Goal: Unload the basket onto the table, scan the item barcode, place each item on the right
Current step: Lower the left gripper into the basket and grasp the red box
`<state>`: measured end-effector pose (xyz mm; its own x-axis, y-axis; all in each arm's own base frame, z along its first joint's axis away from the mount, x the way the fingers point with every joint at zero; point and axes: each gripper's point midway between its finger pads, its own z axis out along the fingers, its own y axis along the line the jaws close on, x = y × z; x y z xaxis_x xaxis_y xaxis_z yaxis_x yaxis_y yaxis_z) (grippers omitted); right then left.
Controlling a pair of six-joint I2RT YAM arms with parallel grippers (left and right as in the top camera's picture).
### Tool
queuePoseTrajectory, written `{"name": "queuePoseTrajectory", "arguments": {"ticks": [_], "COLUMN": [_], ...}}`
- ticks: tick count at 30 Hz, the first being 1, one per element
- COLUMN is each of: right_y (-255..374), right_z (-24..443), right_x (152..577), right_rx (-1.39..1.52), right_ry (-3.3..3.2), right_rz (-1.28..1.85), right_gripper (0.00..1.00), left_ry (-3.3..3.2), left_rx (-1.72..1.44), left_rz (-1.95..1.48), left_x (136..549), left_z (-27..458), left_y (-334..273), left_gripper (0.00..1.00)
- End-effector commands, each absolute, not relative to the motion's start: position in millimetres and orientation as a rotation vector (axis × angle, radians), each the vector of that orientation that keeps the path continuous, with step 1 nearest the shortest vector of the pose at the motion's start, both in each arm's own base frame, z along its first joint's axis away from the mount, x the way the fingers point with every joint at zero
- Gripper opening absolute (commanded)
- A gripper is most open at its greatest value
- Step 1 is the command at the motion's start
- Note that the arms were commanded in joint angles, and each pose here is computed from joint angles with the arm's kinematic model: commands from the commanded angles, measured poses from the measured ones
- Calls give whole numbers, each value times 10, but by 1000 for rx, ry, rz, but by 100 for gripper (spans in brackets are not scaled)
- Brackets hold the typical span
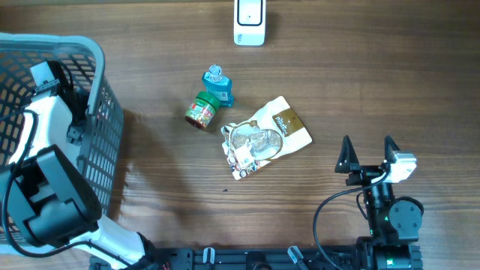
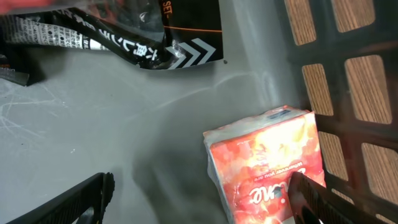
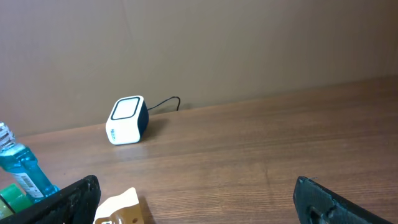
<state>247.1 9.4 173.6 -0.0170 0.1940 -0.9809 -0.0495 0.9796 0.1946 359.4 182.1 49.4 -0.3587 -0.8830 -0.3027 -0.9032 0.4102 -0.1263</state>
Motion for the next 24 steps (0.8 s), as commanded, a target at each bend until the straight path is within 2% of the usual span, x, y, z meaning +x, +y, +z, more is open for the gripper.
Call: {"name": "queuePoseTrajectory", "arguments": {"ticks": [1,16,20,24], "right_y": [126,126,126,126], "right_z": [1749,1749,1749,1749], "right_x": [2466,2466,2466,2466], "right_rx": [92,92,92,92], "right_ry": [1572,1572,1572,1572], "right_rz": [197,197,197,197], "right_gripper": [100,100,100,100], "left_ry": [2361,2433,2385,2381], "left_rx": [-1579,-1806,-1970,-2029], "left_rz": [127,262,335,286], "left_x": [3526,2924,2636,2578], "left_z": [410,332,340,328], "left_y": [1827,1889,1979,1951], "left_gripper": [89,87,90,94]}}
